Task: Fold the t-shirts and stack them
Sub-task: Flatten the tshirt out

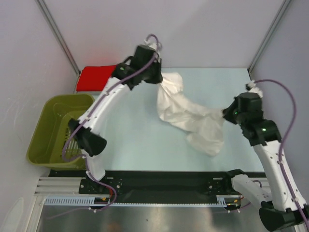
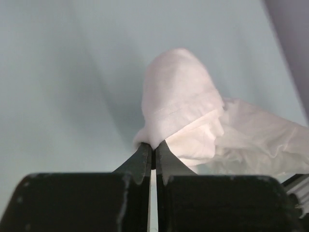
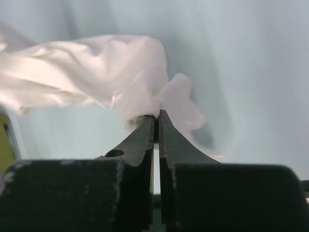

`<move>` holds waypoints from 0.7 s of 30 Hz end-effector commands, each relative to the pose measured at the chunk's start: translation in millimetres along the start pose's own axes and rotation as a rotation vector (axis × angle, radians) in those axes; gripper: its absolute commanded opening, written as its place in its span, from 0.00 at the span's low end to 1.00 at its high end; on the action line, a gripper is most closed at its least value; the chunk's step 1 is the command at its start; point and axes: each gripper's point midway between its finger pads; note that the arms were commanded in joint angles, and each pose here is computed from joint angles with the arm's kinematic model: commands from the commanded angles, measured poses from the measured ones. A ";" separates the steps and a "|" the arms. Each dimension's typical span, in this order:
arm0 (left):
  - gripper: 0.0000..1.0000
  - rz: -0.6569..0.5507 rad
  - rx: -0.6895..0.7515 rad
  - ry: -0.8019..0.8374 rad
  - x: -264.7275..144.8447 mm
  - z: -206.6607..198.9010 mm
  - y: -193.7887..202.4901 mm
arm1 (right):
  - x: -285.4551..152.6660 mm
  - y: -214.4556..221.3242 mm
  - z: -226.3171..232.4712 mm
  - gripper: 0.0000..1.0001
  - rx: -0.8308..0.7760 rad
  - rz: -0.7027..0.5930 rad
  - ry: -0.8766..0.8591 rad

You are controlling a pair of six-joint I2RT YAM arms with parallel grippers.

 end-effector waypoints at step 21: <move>0.00 -0.527 -0.230 0.177 -237.1 30.0 -22.2 | -240.1 -190.0 9.8 0.00 0.016 -0.827 -0.132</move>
Point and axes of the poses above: each gripper's point midway between its finger pads, its own x axis out along the fingers, its own z axis along the line the jaws close on, y = z × x, and after that the axes turned 4 degrees about x, right-handed
